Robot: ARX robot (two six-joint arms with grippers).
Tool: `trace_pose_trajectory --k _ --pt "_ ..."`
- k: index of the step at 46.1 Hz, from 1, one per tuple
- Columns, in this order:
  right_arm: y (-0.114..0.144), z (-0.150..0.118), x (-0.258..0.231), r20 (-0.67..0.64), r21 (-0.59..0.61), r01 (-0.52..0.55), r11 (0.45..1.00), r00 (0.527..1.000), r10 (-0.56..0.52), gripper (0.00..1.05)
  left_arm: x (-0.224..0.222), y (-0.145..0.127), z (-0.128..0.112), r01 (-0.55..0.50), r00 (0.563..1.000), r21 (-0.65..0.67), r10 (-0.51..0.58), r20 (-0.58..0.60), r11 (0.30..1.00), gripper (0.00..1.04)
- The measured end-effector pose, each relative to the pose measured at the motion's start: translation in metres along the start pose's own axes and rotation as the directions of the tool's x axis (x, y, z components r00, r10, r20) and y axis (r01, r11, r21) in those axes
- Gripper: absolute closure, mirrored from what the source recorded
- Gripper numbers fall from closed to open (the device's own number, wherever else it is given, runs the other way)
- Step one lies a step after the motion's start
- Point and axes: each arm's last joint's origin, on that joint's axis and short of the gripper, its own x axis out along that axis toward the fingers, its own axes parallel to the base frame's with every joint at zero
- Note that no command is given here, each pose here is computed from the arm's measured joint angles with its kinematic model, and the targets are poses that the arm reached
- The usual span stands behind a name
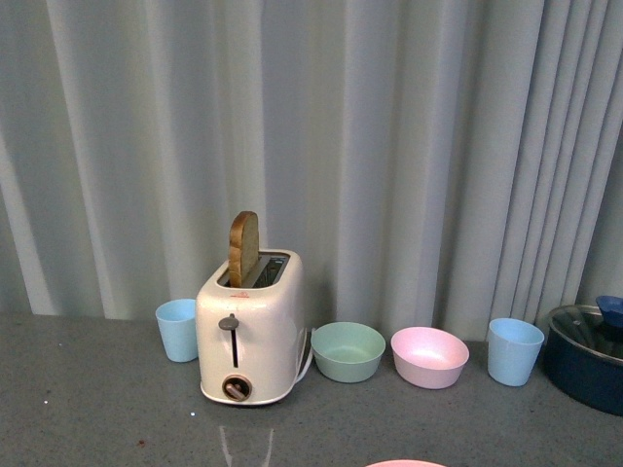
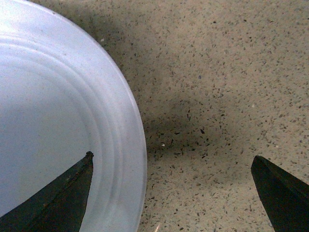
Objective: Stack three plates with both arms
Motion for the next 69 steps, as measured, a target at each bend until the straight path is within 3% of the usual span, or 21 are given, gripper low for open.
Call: trace_pose_trajectory --k 28,33,49,52,69 --pt "0.007 -0.021 0.016 0.025 0.053 -0.069 0.996 0.997 0.068 0.09 0.0 0.0 0.0 0.0 1.0 0.0 0.0 0.0 1.0 0.07" --pt "0.007 -0.024 0.017 0.023 0.062 -0.074 0.995 0.997 0.073 0.22 0.0 0.0 0.0 0.0 1.0 0.0 0.0 0.0 1.0 0.07" --pt "0.006 -0.032 0.018 0.031 0.098 -0.079 0.992 0.997 0.076 0.92 0.0 0.0 0.0 0.0 1.0 0.0 0.0 0.0 1.0 0.07" --pt "0.004 -0.031 0.017 0.044 0.122 -0.089 0.989 0.995 0.084 1.0 0.0 0.0 0.0 0.0 1.0 0.0 0.0 0.0 1.0 0.07" --pt "-0.006 -0.016 -0.013 0.098 0.135 -0.075 0.988 0.993 0.062 1.01 0.0 0.0 0.0 0.0 1.0 0.0 0.0 0.0 1.0 0.07"
